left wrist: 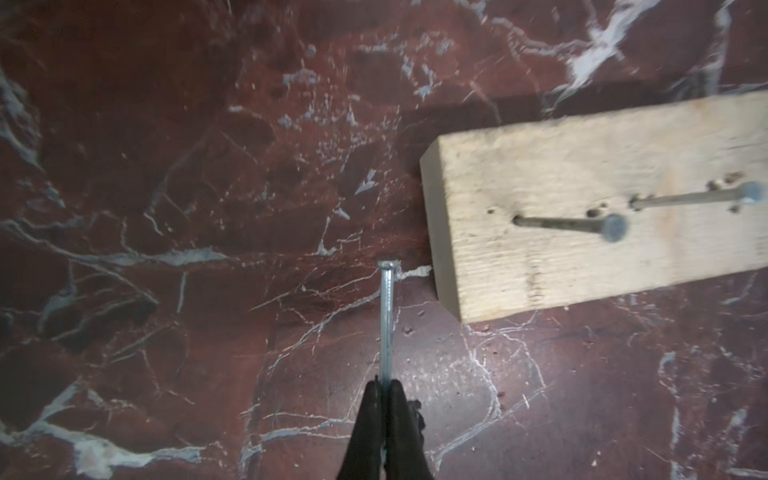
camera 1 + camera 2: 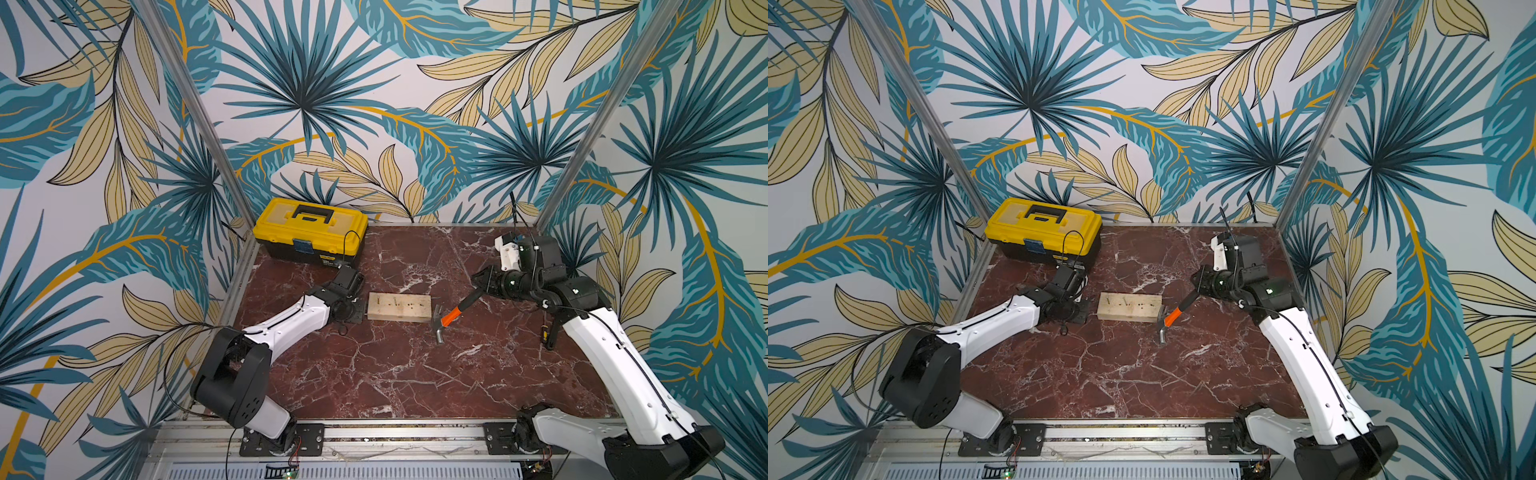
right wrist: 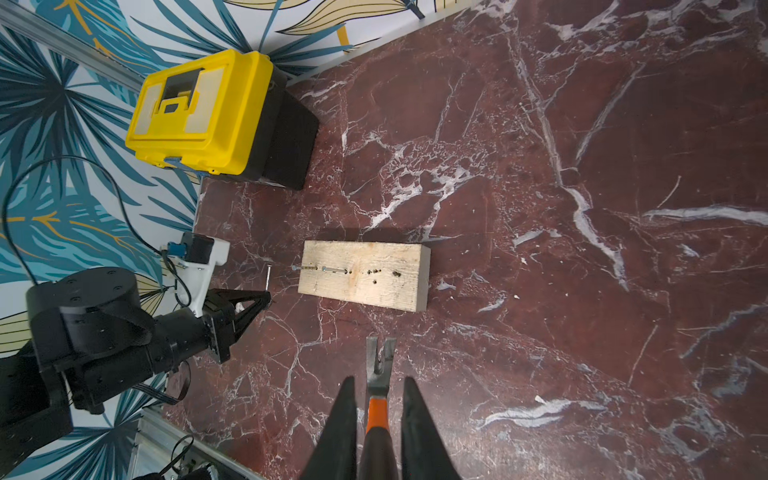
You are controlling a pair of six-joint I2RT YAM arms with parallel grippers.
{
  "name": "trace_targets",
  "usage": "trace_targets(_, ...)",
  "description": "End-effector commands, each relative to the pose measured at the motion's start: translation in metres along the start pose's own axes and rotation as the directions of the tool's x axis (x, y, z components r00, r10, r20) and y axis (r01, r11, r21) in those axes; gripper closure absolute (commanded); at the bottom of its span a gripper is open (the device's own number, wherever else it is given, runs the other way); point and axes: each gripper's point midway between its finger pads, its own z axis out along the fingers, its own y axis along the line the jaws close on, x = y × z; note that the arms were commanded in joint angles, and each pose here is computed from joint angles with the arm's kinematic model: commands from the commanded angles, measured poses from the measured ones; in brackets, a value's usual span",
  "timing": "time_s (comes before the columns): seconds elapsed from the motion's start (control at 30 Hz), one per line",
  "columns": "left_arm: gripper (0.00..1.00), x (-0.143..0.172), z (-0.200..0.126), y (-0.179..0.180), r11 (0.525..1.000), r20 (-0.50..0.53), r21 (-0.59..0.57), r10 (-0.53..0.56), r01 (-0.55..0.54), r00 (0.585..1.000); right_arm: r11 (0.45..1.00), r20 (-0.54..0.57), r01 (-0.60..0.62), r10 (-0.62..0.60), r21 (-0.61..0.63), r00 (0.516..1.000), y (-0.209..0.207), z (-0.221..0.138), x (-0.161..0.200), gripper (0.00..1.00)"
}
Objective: Use a claw hammer to pull out a nail
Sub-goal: Place the nail at the center of the board.
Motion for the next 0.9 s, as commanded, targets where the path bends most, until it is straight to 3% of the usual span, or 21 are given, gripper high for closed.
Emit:
trace_targets(0.0, 1.00, -0.001, 0.004, 0.011, 0.996, -0.029, -0.036, -0.078, 0.077, 0.996, 1.000, 0.067, 0.007, -0.005, -0.029, 0.998, 0.005, -0.010, -0.009, 1.00)
trace_targets(0.2, 1.00, 0.008, 0.027, 0.025, 0.989, -0.121, -0.091, -0.125, 0.115, 0.985, 1.000, 0.067, 0.006, -0.004, -0.029, 0.998, 0.004, -0.009, -0.007, 1.00)
trace_targets(0.47, 0.99, 0.016, 0.041, 0.034, 0.980, -0.172, -0.153, -0.153, 0.127, 0.973, 0.999, 0.061, 0.006, -0.004, -0.032, 0.998, 0.004, -0.004, -0.008, 1.00)
trace_targets(0.67, 0.86, 0.017, 0.043, 0.034, 0.978, -0.175, -0.161, -0.160, 0.132, 0.972, 1.000, 0.049, 0.010, -0.009, -0.030, 0.999, 0.004, 0.000, -0.007, 1.00)
trace_targets(0.87, 0.77, 0.001, 0.024, 0.030, 0.988, -0.129, -0.124, -0.109, 0.093, 0.986, 0.999, 0.050, 0.001, 0.001, -0.037, 0.999, 0.005, 0.002, -0.008, 1.00)
